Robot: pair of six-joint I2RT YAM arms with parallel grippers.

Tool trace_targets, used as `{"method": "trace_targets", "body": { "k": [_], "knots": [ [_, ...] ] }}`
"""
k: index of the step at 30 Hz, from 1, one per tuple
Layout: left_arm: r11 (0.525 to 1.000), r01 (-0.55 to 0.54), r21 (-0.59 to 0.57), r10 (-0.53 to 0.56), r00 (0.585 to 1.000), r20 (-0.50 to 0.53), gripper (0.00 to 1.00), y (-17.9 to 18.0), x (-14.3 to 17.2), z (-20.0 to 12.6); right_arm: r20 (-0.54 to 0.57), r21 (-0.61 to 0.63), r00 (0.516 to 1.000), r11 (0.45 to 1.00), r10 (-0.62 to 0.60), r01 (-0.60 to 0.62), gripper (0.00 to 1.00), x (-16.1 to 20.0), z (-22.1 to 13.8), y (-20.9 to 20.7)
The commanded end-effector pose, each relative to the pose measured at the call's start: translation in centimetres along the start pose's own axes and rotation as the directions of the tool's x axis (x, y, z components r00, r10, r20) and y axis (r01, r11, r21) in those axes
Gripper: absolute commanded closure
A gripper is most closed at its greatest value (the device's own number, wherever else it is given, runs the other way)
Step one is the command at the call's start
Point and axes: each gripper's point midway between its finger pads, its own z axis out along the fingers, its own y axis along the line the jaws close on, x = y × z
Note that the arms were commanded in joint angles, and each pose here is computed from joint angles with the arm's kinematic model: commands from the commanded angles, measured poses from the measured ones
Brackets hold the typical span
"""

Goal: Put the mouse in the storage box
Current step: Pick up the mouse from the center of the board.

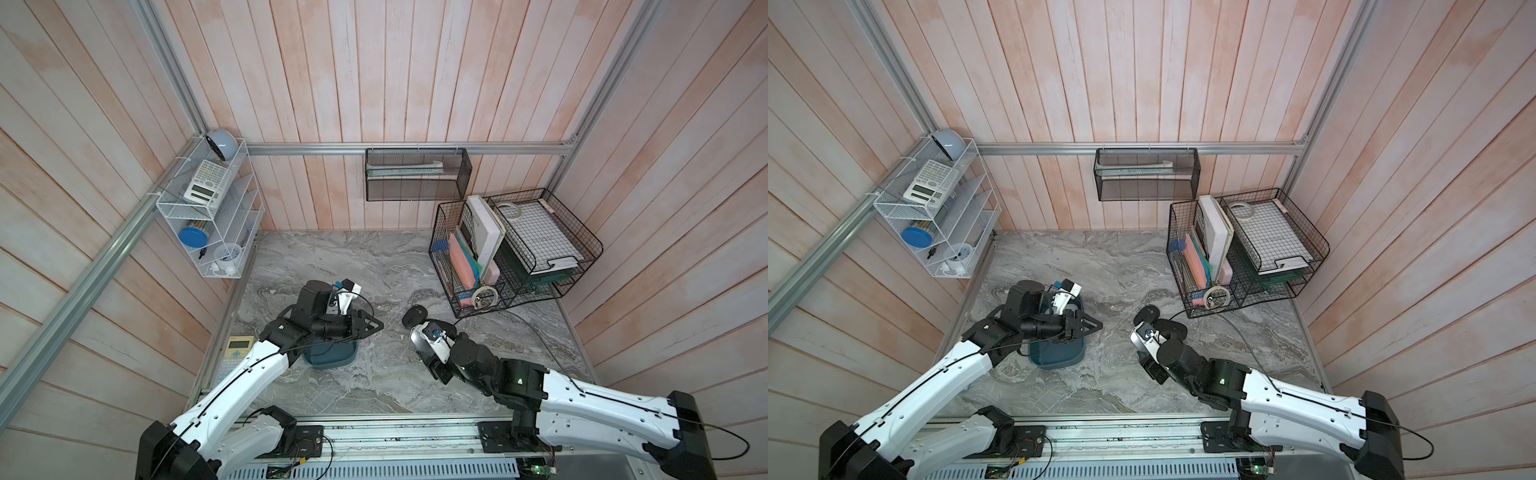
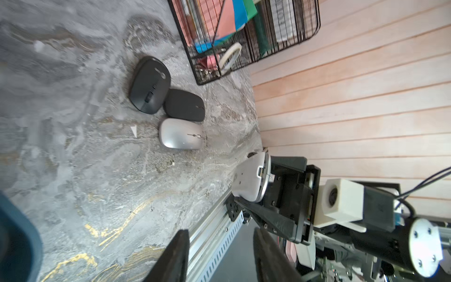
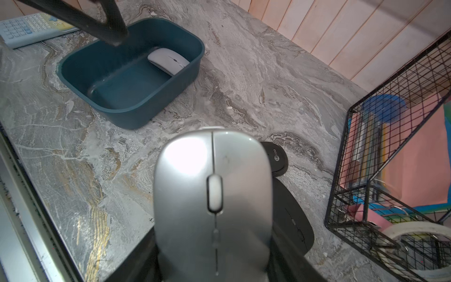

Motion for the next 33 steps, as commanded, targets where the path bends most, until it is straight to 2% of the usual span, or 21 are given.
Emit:
{"method": "trace_targets", "body": {
  "k": [1, 15, 24, 27, 33],
  "knots": [
    [0.997, -0.064, 0.040, 0.063, 0.998, 0.012, 0.51, -2.3, -0.8, 0.9, 0.040, -0.022, 0.999, 1.000, -0.018, 0.019, 0.43, -1.2, 0.2, 0.4],
    [0.990, -0.130, 0.054, 0.135, 0.986, -0.096, 0.48, -4.3, 1.3, 6.3, 0.040, -0.058, 0.999, 0.998, -0.025, 0.028, 0.43, -1.1, 0.0, 0.9],
    [0.988, -0.140, 0.065, 0.148, 0.981, -0.127, 0.47, -4.6, 2.1, 8.3, 0.037, -0.072, 0.999, 0.997, -0.020, 0.023, 0.43, -1.1, 0.0, 1.1],
    [0.989, -0.134, 0.070, 0.142, 0.980, -0.136, 0.48, -4.6, 2.3, 8.9, 0.037, -0.083, 0.999, 0.996, -0.021, 0.024, 0.42, -1.1, 0.0, 1.3],
    [0.989, -0.131, 0.068, 0.140, 0.979, -0.151, 0.59, -4.6, 2.5, 9.7, 0.035, -0.092, 0.999, 0.995, -0.024, 0.027, 0.42, -1.2, 0.1, 1.6]
  ]
}}
